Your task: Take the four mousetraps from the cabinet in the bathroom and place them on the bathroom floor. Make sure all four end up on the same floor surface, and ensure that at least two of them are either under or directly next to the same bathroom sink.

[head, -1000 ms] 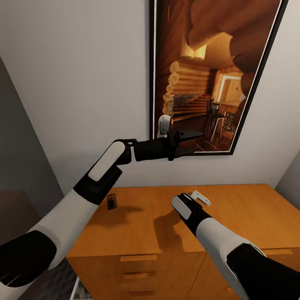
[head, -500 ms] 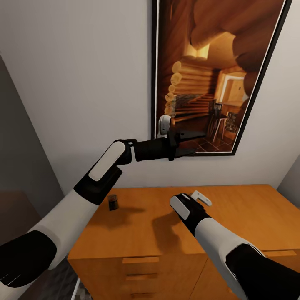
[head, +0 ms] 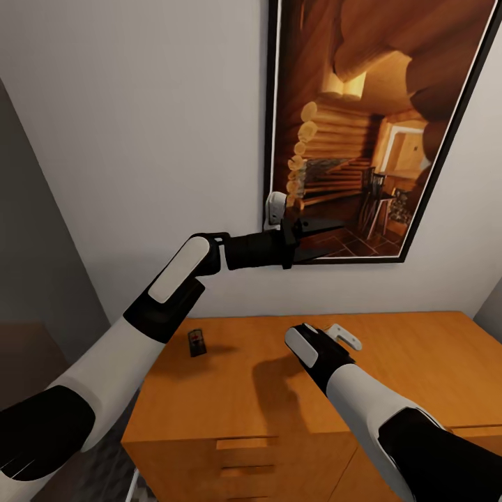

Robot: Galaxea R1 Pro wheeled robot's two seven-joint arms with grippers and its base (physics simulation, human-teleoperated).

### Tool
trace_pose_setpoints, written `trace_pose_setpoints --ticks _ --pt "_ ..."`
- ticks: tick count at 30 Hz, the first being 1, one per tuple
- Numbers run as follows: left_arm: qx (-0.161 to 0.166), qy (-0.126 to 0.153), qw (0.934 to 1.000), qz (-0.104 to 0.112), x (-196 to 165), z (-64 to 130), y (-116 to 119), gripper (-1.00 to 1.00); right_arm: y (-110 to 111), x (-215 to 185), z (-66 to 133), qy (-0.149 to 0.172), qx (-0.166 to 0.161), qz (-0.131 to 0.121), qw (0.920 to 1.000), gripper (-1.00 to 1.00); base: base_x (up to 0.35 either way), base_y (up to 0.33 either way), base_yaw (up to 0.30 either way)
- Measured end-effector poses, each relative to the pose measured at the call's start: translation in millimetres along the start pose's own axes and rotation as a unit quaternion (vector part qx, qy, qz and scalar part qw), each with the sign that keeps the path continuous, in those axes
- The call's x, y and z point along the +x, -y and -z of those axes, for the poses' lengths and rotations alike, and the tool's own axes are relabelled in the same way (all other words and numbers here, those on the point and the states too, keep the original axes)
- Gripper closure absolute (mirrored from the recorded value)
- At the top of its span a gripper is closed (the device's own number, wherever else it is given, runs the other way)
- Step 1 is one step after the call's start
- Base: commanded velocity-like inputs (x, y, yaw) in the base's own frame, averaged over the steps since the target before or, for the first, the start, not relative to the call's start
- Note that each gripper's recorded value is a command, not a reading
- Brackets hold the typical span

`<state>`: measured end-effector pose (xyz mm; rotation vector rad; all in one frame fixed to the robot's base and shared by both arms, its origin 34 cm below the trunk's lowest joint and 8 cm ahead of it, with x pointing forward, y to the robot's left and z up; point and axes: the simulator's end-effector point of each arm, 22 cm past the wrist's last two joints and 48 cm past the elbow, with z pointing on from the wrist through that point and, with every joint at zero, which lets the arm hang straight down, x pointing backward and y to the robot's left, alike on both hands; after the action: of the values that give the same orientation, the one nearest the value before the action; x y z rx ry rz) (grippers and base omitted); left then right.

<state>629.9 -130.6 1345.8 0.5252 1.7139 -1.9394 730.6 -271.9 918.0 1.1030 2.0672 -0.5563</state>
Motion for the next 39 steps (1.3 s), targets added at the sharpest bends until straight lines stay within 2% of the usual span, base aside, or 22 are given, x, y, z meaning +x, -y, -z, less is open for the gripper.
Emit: trace_pose_setpoints --ticks 26,39 --pt "0.0 0.0 1.0 0.001 0.3 -0.5 -0.1 -1.0 -1.6 -0.7 -0.3 0.001 -0.004 0.001 1.0 -1.0 0.001 0.002 0.003" --pt "0.0 0.001 1.0 0.005 -0.2 0.0 -5.9 -1.0 -4.6 4.9 -2.6 -0.002 -0.007 0.004 1.0 -1.0 0.0 0.0 0.176"
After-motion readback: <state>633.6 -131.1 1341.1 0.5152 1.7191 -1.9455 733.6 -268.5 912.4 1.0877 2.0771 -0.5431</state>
